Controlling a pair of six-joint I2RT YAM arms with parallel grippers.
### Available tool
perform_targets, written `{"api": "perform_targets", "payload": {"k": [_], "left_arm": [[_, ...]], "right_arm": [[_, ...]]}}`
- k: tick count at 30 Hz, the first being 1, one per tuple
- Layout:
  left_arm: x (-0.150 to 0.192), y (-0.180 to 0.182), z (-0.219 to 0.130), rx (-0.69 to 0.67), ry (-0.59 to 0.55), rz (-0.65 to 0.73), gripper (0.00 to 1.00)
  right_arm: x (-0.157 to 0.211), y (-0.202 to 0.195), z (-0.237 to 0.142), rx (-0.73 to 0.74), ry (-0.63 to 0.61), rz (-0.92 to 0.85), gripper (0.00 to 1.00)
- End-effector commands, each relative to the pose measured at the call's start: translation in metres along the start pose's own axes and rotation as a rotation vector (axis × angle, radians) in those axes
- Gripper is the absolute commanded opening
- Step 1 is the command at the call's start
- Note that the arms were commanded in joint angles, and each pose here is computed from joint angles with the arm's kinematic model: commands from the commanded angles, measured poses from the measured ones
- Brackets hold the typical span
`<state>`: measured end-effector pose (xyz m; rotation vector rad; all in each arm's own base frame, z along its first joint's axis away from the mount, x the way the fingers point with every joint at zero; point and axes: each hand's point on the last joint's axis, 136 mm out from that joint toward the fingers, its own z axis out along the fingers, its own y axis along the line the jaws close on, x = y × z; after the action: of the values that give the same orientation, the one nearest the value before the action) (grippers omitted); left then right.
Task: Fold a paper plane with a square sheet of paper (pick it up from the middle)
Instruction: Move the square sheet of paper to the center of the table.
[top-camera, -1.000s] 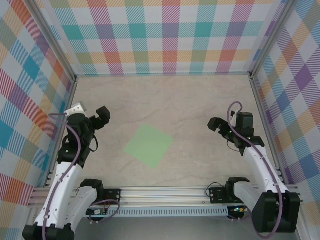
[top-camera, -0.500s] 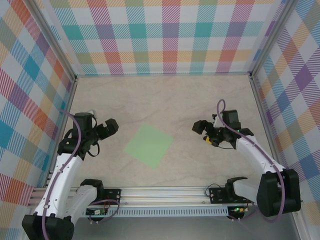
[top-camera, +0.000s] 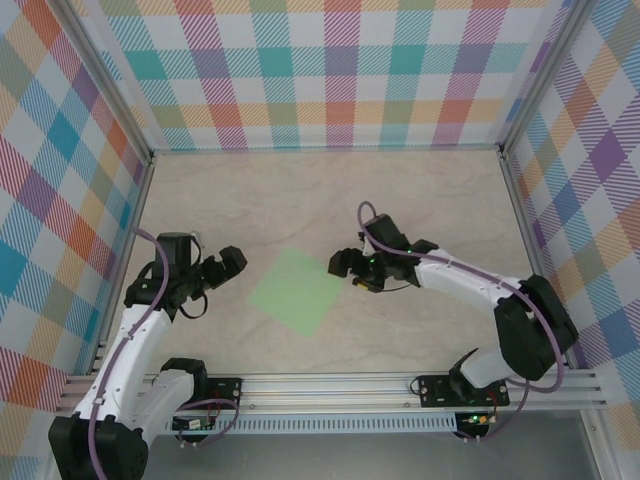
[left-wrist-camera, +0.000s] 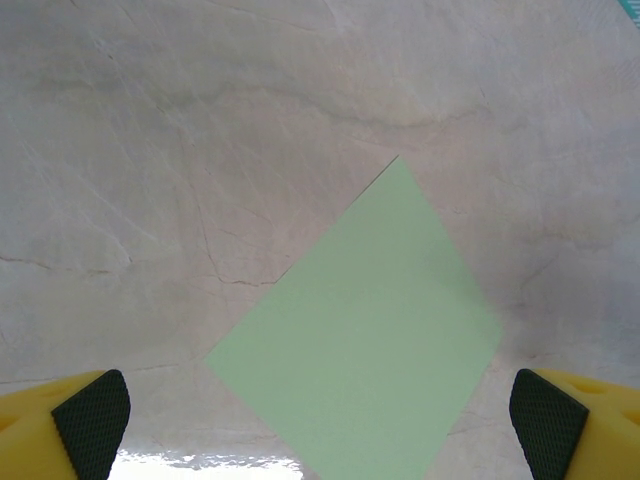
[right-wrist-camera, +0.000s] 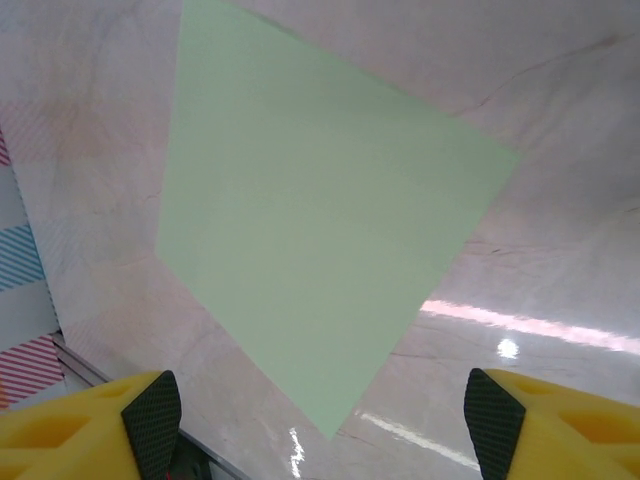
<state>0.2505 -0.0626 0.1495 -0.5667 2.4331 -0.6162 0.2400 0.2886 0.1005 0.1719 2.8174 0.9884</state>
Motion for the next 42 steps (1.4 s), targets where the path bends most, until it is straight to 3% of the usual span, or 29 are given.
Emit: {"api": "perform_targets", "payload": {"k": [1,13,24,31,35,39,42], "left_arm": [[0.005,0.001,0.001,0.036,-0.003,-0.039,1.0],[0.01,0.007,-0.006,0.036,-0.046,-0.027,1.0],[0.027,0.005,-0.004,0.087,0.004,-0.038,1.0],[0.031,0.001,-0.002,0.119,0.017,-0.038,1.0],[0.032,-0.002,0.0,0.14,0.034,-0.031,1.0],[0.033,-0.007,0.003,0.162,0.051,-0.021,1.0],[0.032,-0.009,0.003,0.17,0.056,-0.012,1.0]], "right_arm": [[0.012,0.022,0.02,0.016,-0.02,0.056,0.76],[0.07,0.055,0.091,0.059,0.111,-0.007,0.75],[0.085,-0.031,0.109,0.286,0.255,-0.048,0.72],[0.054,-0.058,0.071,0.324,0.309,-0.285,0.7],[0.027,-0.075,0.05,0.444,0.326,-0.465,0.7],[-0.008,-0.079,0.031,0.501,0.285,-0.442,0.71],[-0.024,-0.046,0.018,0.444,0.207,-0.412,0.76]]}}
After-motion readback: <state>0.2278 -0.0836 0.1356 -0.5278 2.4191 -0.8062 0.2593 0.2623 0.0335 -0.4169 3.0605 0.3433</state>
